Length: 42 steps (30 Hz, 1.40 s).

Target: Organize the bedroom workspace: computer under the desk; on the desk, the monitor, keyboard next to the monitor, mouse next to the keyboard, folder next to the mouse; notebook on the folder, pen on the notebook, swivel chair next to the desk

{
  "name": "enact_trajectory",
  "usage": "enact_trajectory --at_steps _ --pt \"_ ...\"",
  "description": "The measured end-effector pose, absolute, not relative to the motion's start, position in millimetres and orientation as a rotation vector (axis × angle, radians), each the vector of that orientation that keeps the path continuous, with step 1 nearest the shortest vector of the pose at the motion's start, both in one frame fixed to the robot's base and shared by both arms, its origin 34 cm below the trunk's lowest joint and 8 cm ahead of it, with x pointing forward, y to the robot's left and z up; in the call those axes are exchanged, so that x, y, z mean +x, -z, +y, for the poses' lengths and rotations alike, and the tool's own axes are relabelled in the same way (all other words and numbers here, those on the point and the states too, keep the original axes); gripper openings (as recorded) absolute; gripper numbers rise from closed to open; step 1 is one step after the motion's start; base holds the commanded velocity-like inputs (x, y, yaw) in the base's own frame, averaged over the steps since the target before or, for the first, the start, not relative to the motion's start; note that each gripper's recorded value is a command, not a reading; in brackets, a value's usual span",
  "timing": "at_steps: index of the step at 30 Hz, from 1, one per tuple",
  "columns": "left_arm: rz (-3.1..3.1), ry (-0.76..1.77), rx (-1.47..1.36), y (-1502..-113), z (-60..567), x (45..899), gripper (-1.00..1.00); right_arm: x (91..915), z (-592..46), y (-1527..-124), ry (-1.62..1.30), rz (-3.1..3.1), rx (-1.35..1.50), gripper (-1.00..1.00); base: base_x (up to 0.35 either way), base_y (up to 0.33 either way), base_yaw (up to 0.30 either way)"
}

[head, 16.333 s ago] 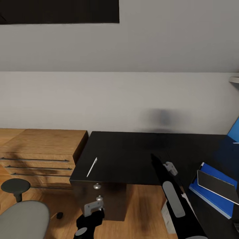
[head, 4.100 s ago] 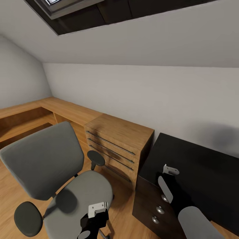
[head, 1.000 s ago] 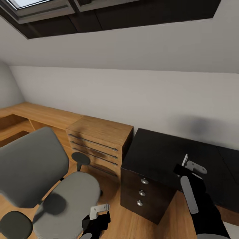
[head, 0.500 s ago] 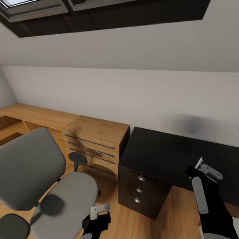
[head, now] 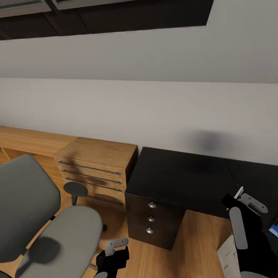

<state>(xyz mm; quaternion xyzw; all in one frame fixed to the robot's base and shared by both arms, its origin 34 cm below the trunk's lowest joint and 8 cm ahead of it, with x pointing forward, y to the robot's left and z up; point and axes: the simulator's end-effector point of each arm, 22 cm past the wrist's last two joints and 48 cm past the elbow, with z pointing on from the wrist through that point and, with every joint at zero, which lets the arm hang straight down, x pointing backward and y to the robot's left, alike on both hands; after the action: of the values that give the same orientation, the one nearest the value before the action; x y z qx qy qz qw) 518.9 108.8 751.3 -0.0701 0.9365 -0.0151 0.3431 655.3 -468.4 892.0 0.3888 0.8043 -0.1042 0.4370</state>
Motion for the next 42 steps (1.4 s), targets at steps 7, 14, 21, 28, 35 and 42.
enact_trajectory --at_steps 7,14,21,28,35,42 --pt "2.434 0.039 -0.182 -751.3 108.7 518.8 1.0 652.8 -472.7 -891.0 0.262 1.996 0.981 -1.0 0.0 0.0 -0.267" --pt "2.435 0.042 -0.183 -751.3 108.0 518.6 1.0 651.6 -474.8 -890.8 0.263 1.994 0.988 -1.0 0.0 0.0 -0.267" --pt "2.435 0.043 -0.183 -751.4 107.5 518.7 1.0 651.5 -474.9 -890.9 0.263 1.993 0.988 -1.0 0.0 0.0 -0.267" --pt "2.437 0.044 -0.182 -750.5 107.3 517.9 1.0 651.7 -475.1 -891.5 0.263 1.992 0.987 -1.0 0.0 0.0 -0.267" --pt "2.439 0.044 -0.182 -750.1 107.2 517.7 1.0 652.0 -474.4 -891.4 0.262 1.993 0.986 -1.0 0.0 0.0 -0.241" --pt "2.442 0.048 -0.171 -749.6 103.7 515.6 1.0 646.4 -527.7 -911.2 0.384 1.969 0.945 -1.0 0.0 0.0 -0.021"
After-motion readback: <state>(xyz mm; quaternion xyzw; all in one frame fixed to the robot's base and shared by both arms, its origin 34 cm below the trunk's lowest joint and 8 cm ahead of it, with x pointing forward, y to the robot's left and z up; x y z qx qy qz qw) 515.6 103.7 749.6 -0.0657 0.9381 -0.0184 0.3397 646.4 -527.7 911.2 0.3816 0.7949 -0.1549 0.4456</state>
